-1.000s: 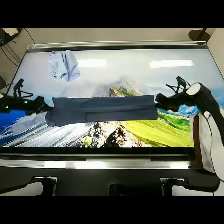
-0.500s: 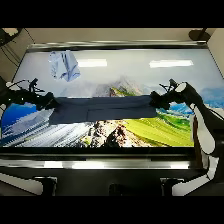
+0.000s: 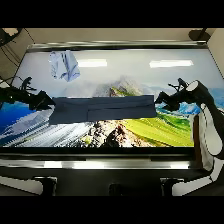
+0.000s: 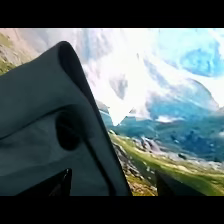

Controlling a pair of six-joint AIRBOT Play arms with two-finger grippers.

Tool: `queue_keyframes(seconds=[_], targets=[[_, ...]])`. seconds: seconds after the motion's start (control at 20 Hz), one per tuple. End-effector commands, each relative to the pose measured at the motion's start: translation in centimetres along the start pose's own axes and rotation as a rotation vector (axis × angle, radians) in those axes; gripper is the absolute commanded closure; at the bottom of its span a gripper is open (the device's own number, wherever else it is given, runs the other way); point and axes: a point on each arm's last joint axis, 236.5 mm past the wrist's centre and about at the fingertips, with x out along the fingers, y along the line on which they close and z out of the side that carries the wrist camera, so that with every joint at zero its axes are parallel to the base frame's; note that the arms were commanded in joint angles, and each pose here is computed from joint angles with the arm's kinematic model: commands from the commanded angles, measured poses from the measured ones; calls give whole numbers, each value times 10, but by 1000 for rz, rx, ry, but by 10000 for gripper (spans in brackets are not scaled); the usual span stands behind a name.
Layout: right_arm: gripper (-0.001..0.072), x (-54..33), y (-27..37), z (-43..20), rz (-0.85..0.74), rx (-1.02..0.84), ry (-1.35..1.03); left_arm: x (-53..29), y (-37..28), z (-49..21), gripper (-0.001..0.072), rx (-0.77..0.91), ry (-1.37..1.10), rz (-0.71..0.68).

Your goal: Fold the shirts.

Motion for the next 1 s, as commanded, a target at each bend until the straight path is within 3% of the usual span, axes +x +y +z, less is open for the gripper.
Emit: queue_keyframes(seconds=[0.0,0.25,0.3,0.4,0.45,0.6,0.65,0.7,0.75,0.95], targets=[[72,12,13,-11,188,52,93,-25,-26,-7,240,66,-37,-20],[80,52,37,-18,253,101,125,-38,-78,-18,244,186,-77,-64],[147,56,40,-12,247,105,94,-36,-86,-21,245,209,-73,-66],[525,58,46,-2,248,125,48,-27,-100,-28,244,253,-48,-70],[661,57,50,-1,261,132,43,-21,-108,-32,245,289,-34,-72],[665,40,63,-10,291,28,64,3,-128,-44,257,437,-4,-78],[666,28,70,-13,303,-17,65,14,-132,-46,371,445,-1,-79],[666,14,79,-17,316,-56,66,27,-137,-50,558,451,1,-80],[666,-4,89,-23,330,-96,69,42,-145,-54,655,454,-1,-90],[666,-78,129,-51,327,-245,36,114,-202,-80,673,358,-16,-234]])
